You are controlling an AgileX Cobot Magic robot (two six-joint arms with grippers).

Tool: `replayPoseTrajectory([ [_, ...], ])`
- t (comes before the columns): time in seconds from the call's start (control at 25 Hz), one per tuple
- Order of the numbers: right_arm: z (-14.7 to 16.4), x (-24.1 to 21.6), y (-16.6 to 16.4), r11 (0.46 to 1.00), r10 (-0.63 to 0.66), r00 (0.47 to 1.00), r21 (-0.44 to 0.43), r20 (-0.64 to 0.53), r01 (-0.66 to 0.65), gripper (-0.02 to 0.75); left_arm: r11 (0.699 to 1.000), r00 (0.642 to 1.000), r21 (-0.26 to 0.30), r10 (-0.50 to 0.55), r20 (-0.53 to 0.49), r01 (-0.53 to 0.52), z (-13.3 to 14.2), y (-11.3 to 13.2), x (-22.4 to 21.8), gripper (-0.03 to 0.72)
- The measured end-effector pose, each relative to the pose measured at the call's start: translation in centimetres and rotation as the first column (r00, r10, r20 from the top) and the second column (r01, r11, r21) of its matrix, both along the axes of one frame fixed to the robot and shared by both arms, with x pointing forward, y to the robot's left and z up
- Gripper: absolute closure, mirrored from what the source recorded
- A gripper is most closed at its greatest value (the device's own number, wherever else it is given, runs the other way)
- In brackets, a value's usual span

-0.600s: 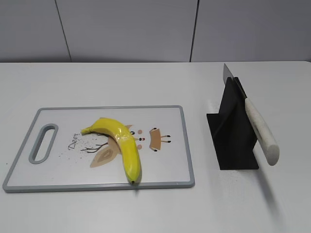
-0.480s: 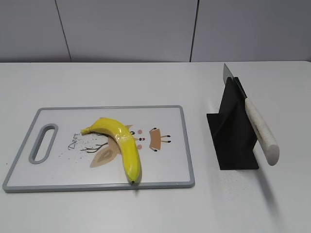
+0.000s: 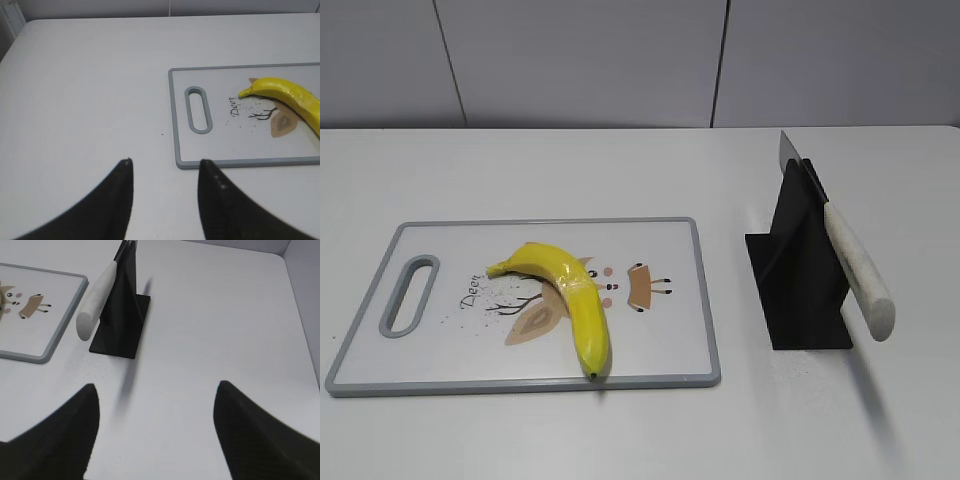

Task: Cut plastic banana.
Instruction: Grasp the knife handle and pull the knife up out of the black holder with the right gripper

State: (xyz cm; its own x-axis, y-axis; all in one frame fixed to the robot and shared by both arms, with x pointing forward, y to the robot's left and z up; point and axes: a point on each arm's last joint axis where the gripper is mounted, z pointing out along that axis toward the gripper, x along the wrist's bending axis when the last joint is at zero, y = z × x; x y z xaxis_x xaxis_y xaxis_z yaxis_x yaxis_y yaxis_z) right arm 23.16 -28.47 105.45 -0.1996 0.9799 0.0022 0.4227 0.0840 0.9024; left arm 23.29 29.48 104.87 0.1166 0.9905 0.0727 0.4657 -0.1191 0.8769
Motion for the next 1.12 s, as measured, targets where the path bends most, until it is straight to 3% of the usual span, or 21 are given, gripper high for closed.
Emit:
replayPoseTrajectory([
  [0.8,0.0,0.1,-0.1,1.000,-0.004,1.000,-0.006,-0.005,0.004,0.169,1.000,1.000,0.000,0.000,0.000,0.000,0.0,0.0,0.0,0.273],
  [1.12,2.0,3.7,0.1,1.000,0.001,0.969,-0.020,-0.248,-0.007,0.169,1.000,1.000,0.000,0.000,0.000,0.000,0.0,0.0,0.0,0.273],
])
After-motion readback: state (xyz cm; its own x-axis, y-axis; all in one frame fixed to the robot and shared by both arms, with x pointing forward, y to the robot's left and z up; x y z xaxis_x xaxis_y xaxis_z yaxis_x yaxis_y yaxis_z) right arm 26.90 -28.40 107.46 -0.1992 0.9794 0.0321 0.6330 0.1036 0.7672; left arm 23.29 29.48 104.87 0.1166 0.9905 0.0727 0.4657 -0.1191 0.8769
